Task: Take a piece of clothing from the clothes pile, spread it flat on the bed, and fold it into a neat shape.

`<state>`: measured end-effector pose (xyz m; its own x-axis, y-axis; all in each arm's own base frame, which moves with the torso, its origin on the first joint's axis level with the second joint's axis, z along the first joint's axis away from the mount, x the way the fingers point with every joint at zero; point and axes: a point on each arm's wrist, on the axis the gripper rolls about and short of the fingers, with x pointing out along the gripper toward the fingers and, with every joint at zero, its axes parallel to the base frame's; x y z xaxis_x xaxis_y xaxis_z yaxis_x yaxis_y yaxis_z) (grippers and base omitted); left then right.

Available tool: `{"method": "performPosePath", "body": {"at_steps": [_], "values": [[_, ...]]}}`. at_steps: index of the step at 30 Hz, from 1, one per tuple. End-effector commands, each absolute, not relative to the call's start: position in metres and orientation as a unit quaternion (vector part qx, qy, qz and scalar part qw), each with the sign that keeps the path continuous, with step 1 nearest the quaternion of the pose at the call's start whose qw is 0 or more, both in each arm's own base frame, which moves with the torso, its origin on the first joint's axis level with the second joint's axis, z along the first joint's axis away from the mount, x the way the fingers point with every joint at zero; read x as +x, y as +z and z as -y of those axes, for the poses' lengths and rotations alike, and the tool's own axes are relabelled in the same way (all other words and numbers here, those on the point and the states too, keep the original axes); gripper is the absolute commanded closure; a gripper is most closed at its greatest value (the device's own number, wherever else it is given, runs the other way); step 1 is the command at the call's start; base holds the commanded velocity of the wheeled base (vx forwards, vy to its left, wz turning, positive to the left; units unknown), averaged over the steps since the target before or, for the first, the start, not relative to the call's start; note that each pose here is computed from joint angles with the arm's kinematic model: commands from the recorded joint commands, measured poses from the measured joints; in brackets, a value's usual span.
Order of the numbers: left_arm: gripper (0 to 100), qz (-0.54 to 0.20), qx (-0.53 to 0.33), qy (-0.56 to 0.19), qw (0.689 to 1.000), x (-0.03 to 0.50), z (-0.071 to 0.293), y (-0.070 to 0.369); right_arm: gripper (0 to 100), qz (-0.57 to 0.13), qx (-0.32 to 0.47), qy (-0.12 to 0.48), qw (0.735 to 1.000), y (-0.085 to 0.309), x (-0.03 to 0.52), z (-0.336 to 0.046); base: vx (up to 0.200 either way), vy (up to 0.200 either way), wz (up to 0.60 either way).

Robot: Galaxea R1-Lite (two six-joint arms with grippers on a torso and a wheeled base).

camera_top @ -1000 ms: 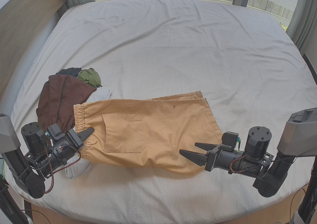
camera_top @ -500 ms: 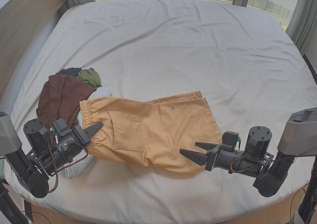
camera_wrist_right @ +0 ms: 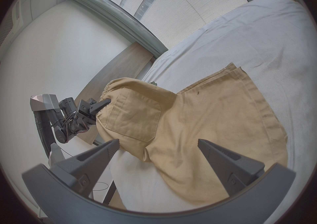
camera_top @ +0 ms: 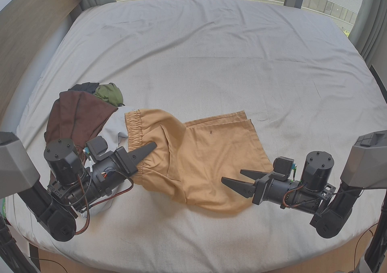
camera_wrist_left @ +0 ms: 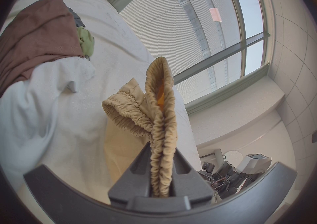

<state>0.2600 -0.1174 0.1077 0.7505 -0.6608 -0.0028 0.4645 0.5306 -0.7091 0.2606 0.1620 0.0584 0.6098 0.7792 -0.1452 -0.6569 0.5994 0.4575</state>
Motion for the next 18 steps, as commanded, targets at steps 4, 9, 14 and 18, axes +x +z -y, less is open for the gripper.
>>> {"method": "performPosePath", "body": {"at_steps": [4,9,14,18], "values": [[100,-0.142,-0.356,-0.348,0.855,0.272,0.145,0.100,0,-0.152,0.187,0.399,0.885,0.064,0.267,-0.155,0.000,0.000,0.00],[100,-0.136,-0.356,-0.359,0.852,0.279,0.161,0.099,0,-0.144,0.189,0.389,0.890,0.066,0.274,-0.150,0.000,0.000,0.00],[100,-0.144,-0.354,-0.369,0.847,0.282,0.173,0.092,0,-0.137,0.190,0.382,0.894,0.068,0.278,-0.146,0.000,0.000,0.00],[100,-0.143,-0.357,-0.374,0.844,0.286,0.177,0.092,0,-0.127,0.194,0.372,0.899,0.071,0.284,-0.139,0.000,0.000,0.00]]}}
